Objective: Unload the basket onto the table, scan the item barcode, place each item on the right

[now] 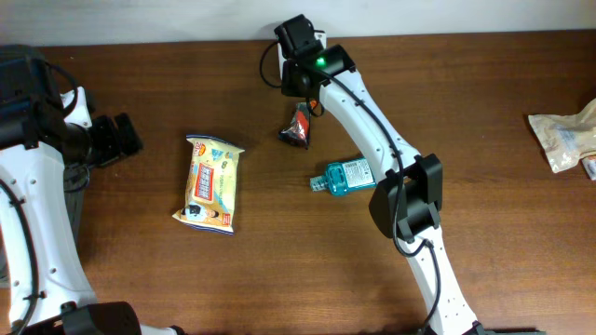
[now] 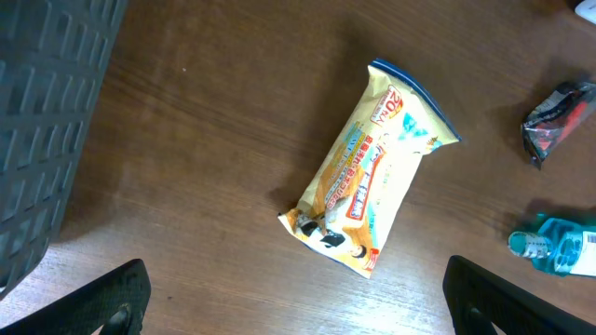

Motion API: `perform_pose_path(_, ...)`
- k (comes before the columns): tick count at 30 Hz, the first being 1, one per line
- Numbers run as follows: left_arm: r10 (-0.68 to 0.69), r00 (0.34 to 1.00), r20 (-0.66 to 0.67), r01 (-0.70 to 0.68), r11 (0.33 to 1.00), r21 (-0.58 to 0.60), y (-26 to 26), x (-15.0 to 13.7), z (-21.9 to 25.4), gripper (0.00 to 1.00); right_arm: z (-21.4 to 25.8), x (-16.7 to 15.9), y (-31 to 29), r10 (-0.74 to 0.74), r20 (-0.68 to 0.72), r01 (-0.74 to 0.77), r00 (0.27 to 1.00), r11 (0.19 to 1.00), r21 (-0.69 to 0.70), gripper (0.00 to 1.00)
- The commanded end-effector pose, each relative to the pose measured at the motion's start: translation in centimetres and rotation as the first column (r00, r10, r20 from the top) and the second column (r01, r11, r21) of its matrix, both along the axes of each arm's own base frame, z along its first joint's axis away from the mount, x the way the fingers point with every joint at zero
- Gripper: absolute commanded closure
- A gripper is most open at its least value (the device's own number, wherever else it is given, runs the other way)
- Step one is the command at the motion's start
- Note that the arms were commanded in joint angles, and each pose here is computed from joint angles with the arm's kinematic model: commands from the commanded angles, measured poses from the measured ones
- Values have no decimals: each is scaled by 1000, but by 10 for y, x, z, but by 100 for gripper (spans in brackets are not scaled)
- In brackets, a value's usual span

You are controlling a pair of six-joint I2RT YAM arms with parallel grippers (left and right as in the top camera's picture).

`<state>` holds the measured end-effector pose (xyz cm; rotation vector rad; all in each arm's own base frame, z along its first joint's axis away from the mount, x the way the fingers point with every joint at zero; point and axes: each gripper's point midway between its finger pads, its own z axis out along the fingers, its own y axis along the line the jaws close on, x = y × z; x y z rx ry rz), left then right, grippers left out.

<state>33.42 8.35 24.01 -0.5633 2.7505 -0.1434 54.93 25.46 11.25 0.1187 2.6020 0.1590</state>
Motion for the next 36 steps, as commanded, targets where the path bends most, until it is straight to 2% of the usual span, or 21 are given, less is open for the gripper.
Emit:
perform_pose_path(1,5,1000,13,-5,1000,-7,-1,-2,4,1,-15,-19,6,-38,-81,41,996,998,38,33)
perform_pose_path(8,5,1000,14,-5,1000,-7,-1,-2,4,1,-88,-38,0,-85,-177,87,980,996,4,21)
perform_pose_path(16,5,1000,13,-5,1000,-7,-1,-2,4,1,-106,-44,2,-77,-186,78,980,997,-3,9)
perform_pose_path(19,5,1000,14,-5,1000,-7,-1,-2,4,1,-110,-45,2,-63,-191,62,980,998,-11,19)
perform_pose_path(22,5,1000,13,-5,1000,-7,-1,-2,4,1,-118,-47,3,4,-199,-13,980,999,-43,25)
perform_pose_path(23,5,1000,13,-5,1000,-7,-1,-2,4,1,-122,-51,3,18,-212,-31,977,998,-59,35)
perform_pose_path(26,5,1000,14,-5,1000,-7,-1,-2,4,1,-123,-55,5,23,-222,-38,975,997,-64,46)
perform_pose_path(31,5,1000,13,-5,1000,-7,-1,-2,4,1,-123,-59,-5,-6,-207,-29,978,986,-163,54)
perform_pose_path(36,5,1000,14,-5,1000,-7,-1,-2,4,1,-122,-60,-6,-5,-213,-31,977,986,-167,61)
